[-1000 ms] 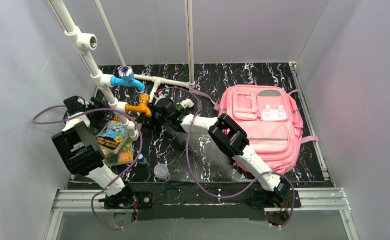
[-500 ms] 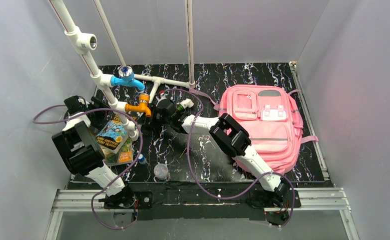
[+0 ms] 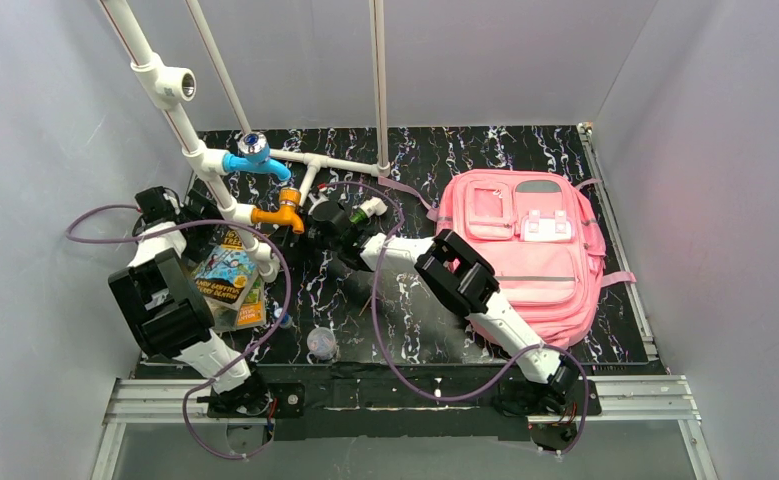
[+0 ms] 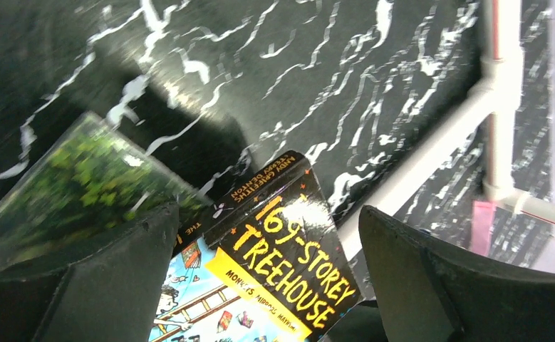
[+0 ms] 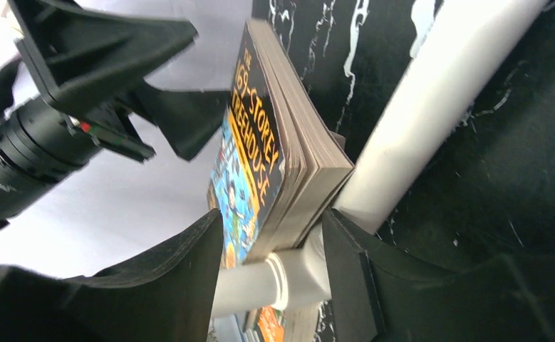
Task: Pack the student bag
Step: Pick up the book from the center of the board.
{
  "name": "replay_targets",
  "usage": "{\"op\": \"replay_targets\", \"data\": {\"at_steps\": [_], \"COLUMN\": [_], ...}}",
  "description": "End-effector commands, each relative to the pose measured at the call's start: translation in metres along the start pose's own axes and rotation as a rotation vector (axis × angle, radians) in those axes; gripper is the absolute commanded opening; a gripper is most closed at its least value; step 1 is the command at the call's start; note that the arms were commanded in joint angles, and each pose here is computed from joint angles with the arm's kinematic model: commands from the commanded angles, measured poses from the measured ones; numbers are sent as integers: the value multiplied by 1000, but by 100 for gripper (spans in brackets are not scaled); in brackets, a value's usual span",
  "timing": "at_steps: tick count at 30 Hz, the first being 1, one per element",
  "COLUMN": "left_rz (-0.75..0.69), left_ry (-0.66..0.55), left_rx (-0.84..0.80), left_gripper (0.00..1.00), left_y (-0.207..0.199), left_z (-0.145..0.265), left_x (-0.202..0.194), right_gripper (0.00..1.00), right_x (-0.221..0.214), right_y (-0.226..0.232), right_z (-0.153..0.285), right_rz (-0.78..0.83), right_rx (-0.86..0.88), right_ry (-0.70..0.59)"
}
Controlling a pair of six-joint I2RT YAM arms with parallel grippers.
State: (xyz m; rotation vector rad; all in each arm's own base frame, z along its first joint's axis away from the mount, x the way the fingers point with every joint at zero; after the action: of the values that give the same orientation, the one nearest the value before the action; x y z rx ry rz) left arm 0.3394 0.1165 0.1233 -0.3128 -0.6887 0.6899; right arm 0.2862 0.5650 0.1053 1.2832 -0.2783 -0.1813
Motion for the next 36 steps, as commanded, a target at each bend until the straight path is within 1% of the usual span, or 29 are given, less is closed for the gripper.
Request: {"op": "replay_targets", "data": {"at_steps": [1,4,7,9,12,15,19,21,22,25,26,27,28,29,32,34,36], "left_rz": [63,88,120,128,143,149,150,152,153,146,137,129,121,115,103,94,90], "left_ry": [169,213,255,249,236,224,210,206,202,182,173,167,162,160,171,171,173], "left_rx": [239,244,190,169,120,67,14,6,5,16,22,30,34,37,45,52,56], "left_gripper": [98,95,92,91,89,83,73,72,72,72,72,72,72,72,73,73,73], "left_y": [21,23,20,19,13,6,-3,-6,-6,-7,-7,-6,-6,-6,-6,-5,-4], "left_z": [24,19,12,11,11,9,7,7,7,10,11,13,14,15,16,16,16], "left_x": [-39,-43,-53,-57,-57,-54,-51,-51,-51,-50,-48,-47,-46,-45,-45,-45,-46], "right_gripper": [60,60,59,59,59,58,54,48,46,46,47,52,62,67,68,73,74], "right_x": [2,6,8,11,16,25,39,38,36,28,26,25,24,23,27,31,33], "right_y": [22,21,20,24,35,44,38,36,35,41,42,46,49,50,58,65,69], "right_z": [-11,-16,-28,-36,-45,-48,-43,-40,-39,-35,-34,-33,-31,-29,-25,-23,-25], "right_rz": [-40,-35,-9,29,74,127,142,133,124,105,105,110,115,117,134,141,142], "right_rx": [95,98,111,123,192,229,196,195,198,217,210,212,218,217,200,212,227], "right_ry": [-13,-39,-28,-31,-35,-57,-83,-59,-47,-32,-32,-31,-32,-35,-47,-63,-69]}}
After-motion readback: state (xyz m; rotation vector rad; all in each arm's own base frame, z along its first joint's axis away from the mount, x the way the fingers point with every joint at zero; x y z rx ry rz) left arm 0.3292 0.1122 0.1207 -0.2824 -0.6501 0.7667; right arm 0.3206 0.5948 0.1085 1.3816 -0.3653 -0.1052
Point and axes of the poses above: each gripper's point midway between its finger pads, its own z axis back along the fingers, its own y axis along the line the jaws close on, x = y × z, the point moved 6 cm from there along z, back along the fingers, and after that the axes turned 11 degrees about -z, right-handed, at the moved point
